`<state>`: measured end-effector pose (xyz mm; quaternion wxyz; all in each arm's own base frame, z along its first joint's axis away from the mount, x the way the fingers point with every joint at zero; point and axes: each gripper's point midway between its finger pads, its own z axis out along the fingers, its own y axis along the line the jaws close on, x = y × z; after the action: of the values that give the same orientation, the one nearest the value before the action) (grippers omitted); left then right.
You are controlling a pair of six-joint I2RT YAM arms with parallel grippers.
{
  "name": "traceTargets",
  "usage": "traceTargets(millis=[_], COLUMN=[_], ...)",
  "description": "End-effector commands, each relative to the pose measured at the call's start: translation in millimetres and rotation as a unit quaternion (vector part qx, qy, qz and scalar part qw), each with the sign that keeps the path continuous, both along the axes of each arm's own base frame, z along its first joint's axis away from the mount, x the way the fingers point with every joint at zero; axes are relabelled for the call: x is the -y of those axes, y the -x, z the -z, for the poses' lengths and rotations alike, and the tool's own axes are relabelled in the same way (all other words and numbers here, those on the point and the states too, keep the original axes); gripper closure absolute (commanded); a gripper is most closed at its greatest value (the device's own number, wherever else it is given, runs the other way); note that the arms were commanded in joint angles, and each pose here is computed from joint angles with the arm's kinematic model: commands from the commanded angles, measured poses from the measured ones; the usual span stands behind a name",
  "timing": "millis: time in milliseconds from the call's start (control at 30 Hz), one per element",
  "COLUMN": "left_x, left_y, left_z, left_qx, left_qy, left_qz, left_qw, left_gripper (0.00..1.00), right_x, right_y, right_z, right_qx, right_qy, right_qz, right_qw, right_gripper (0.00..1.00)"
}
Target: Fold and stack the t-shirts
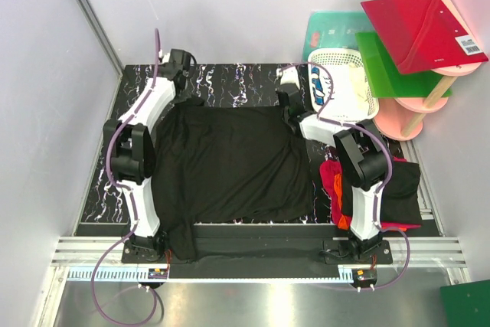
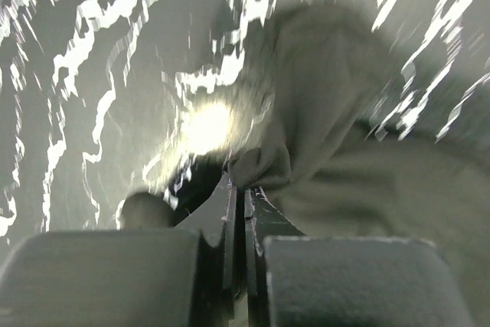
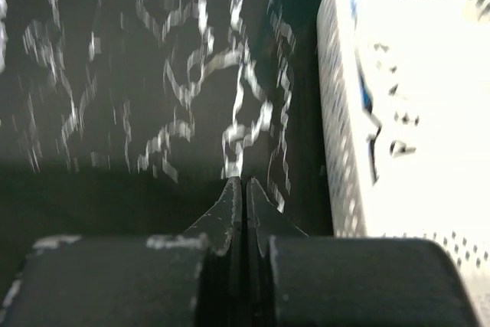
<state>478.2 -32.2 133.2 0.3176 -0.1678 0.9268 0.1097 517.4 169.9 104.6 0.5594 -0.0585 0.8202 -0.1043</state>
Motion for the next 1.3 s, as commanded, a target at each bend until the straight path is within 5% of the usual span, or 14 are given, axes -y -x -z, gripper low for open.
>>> traceTargets(millis=[0, 267, 333, 367, 400, 433, 533, 567, 667, 933, 1267], left_x=[-4.4, -24.7, -30.3, -36.6, -39.4, -41.7, -42.2, -39.9, -35.0, -15.3, 8.7], left_y=[-31.6, 15.9, 34.8, 40.5, 50.8, 53.6, 54.7, 52.5, 40.7, -20.7, -106.8], left_z=[-33.0, 23.5, 48.0, 54.8, 61.6, 62.0, 48.4, 35.1, 15.4, -13.5, 19.2], left_qx=[0.069, -0.002, -0.034, -0.043, -0.049, -0.045, -0.007, 0.014, 0.055, 0.107, 0.091], left_qy=[0.021, 0.027, 0.034, 0.040, 0.043, 0.043, 0.055, 0.065, 0.081, 0.111, 0.150], left_qz=[-0.021, -0.081, -0.099, -0.110, -0.123, -0.127, -0.128, -0.123, -0.107, -0.055, -0.012], left_qw=[0.997, 0.996, 0.994, 0.992, 0.990, 0.990, 0.990, 0.990, 0.990, 0.987, 0.984], left_gripper=[1.00, 0.93, 0.71, 0.26, 0.04, 0.01, 0.01, 0.01, 0.01, 0.01, 0.08], right_x=[-3.7, 13.6, 23.8, 28.1, 29.7, 36.4, 35.4, 36.6, 37.6, 39.5, 33.2], right_y=[-33.2, 3.2, 19.0, 23.4, 25.9, 37.0, 47.5, 50.8, 52.8, 45.3, 33.8], right_z=[-43.7, -37.3, -17.1, -11.1, -4.1, 8.5, 20.1, 22.6, 17.4, 0.2, -1.1], right_qx=[0.059, 0.036, -0.018, -0.033, -0.047, -0.079, -0.103, -0.106, -0.100, -0.068, -0.045], right_qy=[-0.028, -0.062, -0.054, -0.049, -0.050, -0.031, -0.037, -0.037, -0.045, -0.049, -0.060], right_qz=[0.019, 0.043, 0.074, 0.088, 0.099, 0.108, 0.102, 0.103, 0.107, 0.113, 0.105], right_qw=[0.998, 0.997, 0.996, 0.994, 0.993, 0.990, 0.989, 0.988, 0.988, 0.990, 0.992], right_gripper=[1.00, 1.00, 1.00, 1.00, 0.99, 0.96, 0.87, 0.52, 0.03, 0.02, 0.02])
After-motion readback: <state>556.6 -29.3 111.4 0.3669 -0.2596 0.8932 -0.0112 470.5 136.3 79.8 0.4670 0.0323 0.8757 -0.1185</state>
